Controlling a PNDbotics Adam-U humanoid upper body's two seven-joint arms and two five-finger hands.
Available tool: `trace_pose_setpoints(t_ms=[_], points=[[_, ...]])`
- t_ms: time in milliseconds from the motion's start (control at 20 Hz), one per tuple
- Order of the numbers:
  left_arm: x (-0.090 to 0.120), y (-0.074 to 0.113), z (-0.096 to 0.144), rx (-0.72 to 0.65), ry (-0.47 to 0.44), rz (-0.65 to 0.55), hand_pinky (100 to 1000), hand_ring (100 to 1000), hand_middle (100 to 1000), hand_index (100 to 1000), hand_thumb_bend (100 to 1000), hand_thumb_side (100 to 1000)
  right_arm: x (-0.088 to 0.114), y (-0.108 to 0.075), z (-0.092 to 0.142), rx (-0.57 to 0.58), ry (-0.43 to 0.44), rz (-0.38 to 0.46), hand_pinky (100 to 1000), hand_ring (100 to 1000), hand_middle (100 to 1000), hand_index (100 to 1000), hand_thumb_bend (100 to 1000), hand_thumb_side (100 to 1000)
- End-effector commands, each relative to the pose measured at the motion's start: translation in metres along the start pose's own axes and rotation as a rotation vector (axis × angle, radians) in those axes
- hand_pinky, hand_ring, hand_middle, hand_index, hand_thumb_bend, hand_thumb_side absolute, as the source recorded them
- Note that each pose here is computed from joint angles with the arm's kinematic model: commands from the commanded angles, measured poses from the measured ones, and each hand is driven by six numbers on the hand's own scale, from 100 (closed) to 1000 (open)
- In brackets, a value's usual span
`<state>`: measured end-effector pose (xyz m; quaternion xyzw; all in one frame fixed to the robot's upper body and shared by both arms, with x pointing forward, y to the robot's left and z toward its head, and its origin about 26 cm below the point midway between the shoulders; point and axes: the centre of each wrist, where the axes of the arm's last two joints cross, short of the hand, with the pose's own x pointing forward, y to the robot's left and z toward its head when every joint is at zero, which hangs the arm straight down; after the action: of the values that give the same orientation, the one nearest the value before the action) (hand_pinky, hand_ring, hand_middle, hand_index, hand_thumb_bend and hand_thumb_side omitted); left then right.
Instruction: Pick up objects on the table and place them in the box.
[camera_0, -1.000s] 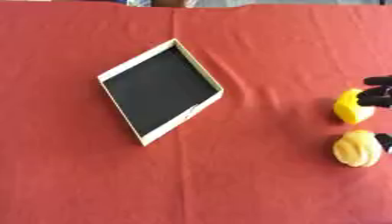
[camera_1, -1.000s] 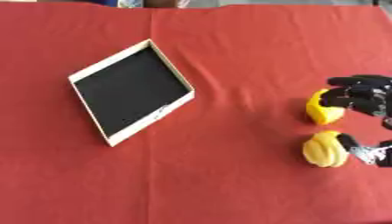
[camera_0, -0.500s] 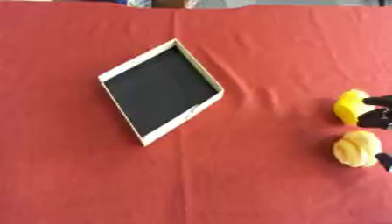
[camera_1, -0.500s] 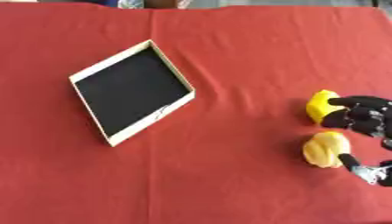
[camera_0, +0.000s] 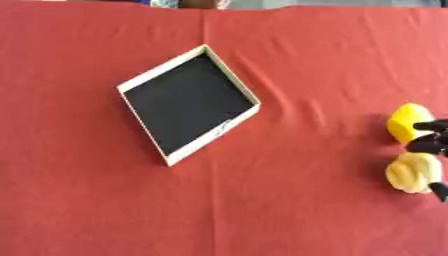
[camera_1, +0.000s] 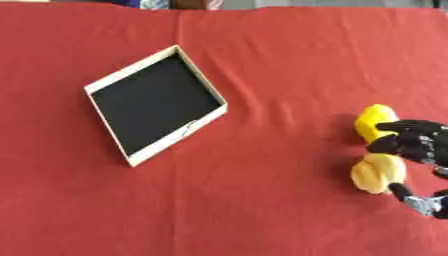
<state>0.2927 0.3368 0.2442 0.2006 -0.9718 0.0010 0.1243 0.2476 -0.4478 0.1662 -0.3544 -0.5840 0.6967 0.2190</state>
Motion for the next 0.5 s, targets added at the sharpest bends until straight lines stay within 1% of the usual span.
trace_pose_setpoints(t_ms=[50, 150, 250, 300, 500], points=[[0.005, 0.0, -0.008, -0.011, -0.031, 0.009, 817, 836, 769, 881, 100, 637, -0.006, -0.001, 0.002, 0.025, 0.032, 0.026, 947, 1000, 837, 961, 100, 533], [0.005, 0.0, -0.008, -0.012, -0.032, 0.013, 817, 836, 768, 881, 100, 639, -0.007, 0.002, 0.003, 0.036, 0.052, 0.033, 947, 1000, 841, 961, 100, 540], [0.005, -0.001, -0.009, -0.013, -0.034, 0.017, 817, 837, 768, 880, 100, 640, -0.008, 0.004, 0.004, 0.053, 0.071, 0.045, 948, 1000, 850, 961, 120, 555], [0.005, -0.001, -0.009, -0.013, -0.034, 0.019, 817, 837, 768, 880, 100, 641, -0.009, 0.006, 0.004, 0.061, 0.077, 0.049, 948, 1000, 852, 961, 114, 558], [0.005, -0.001, -0.009, -0.012, -0.034, 0.021, 818, 838, 768, 880, 100, 646, -0.009, 0.011, 0.008, 0.091, 0.095, 0.058, 951, 1000, 860, 960, 136, 559]])
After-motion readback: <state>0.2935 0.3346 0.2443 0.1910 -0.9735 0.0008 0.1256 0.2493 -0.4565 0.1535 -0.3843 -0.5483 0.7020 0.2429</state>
